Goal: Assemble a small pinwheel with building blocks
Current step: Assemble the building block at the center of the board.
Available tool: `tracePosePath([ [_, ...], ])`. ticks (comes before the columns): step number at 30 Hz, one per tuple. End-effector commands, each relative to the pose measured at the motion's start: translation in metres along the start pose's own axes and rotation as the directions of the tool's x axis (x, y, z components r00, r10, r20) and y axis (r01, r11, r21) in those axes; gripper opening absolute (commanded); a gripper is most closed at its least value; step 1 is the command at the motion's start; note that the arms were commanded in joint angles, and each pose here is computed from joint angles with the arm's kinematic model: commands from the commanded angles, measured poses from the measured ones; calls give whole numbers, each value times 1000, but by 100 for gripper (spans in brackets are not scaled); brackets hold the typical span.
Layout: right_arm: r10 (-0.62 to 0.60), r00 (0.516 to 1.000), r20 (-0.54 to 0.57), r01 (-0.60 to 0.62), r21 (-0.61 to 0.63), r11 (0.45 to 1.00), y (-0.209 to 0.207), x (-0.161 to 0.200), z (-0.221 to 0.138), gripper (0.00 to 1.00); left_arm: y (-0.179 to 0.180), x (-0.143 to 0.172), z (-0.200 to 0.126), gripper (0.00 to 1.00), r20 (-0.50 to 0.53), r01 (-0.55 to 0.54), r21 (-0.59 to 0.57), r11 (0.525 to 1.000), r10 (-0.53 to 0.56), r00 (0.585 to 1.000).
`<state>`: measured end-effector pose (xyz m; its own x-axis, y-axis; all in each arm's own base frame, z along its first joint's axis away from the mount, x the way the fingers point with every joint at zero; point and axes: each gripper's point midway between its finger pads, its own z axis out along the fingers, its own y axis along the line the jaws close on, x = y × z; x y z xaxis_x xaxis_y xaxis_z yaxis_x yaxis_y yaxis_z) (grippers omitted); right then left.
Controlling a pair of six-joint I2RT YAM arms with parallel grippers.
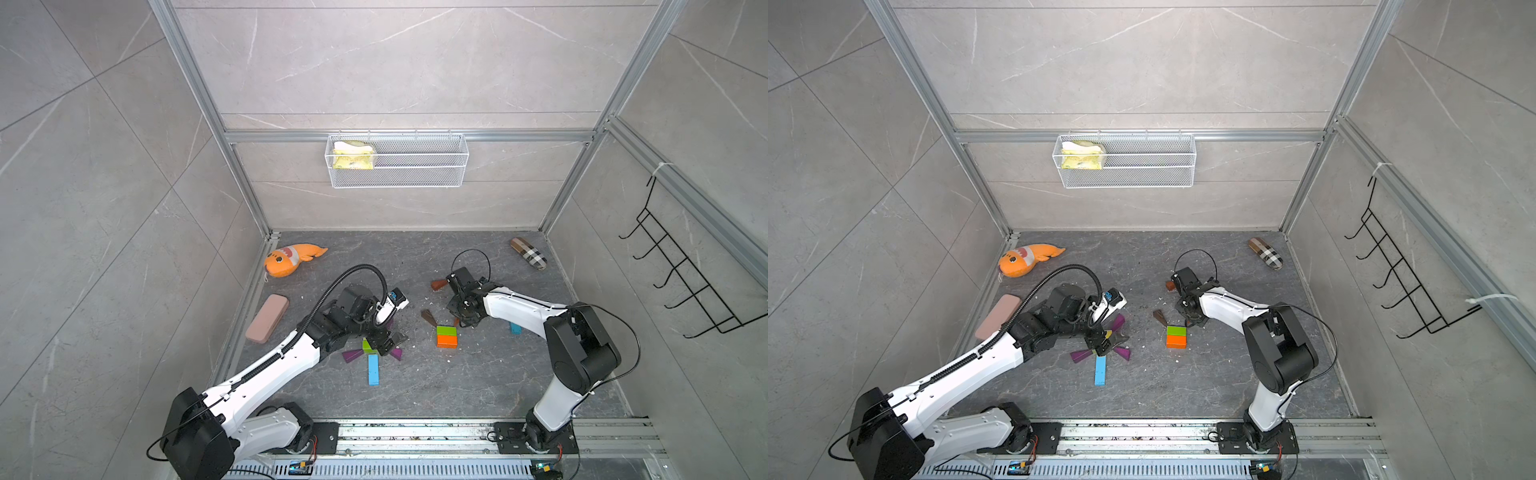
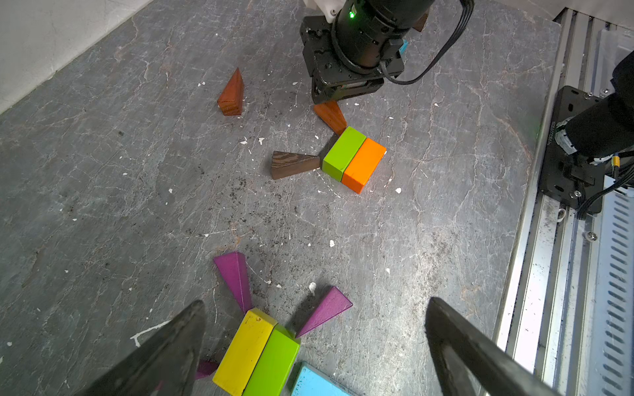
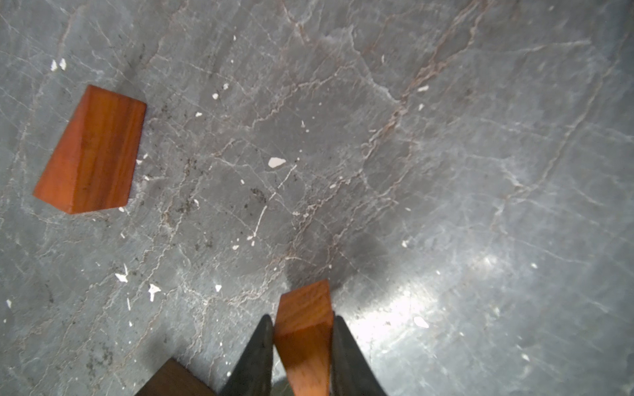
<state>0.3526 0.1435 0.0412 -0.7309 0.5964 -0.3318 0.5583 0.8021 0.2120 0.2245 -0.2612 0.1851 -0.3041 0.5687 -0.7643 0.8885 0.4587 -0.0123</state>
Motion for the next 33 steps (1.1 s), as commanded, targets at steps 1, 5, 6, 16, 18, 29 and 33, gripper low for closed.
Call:
tracePosePath([
  [1, -3, 1000, -4, 3, 32, 999, -1, 2, 1, 31, 0, -7, -2, 100, 14, -5, -2, 1000, 5, 1000],
  [5, -1, 1000, -5, 1, 40, 999, -3, 2, 3, 33, 0, -6, -2, 100, 13, -4, -2, 1000, 4, 1000],
  [6, -1, 1000, -7, 1, 41, 999, -3, 3, 4, 34, -1, -6, -1, 100, 12, -4, 2, 1000, 4, 1000],
  [16, -11, 1000, -2, 11, 30, 1000, 2, 0, 1, 39, 6, -5, -1, 100, 19, 13, -37, 999, -12, 1000],
  [18, -24, 1000, 13, 24, 21, 999, 4, -4, -4, 40, 8, -3, 0, 100, 17, 11, -51, 999, -10, 1000],
  [29, -153, 979, 132, 163, -68, 984, 7, -30, -71, 81, 39, -31, 15, 100, 162, 42, -176, 983, -13, 987],
  [33, -237, 942, 238, 268, -107, 958, -3, -42, -110, 100, 49, -56, 37, 100, 241, 61, -166, 984, -20, 970],
])
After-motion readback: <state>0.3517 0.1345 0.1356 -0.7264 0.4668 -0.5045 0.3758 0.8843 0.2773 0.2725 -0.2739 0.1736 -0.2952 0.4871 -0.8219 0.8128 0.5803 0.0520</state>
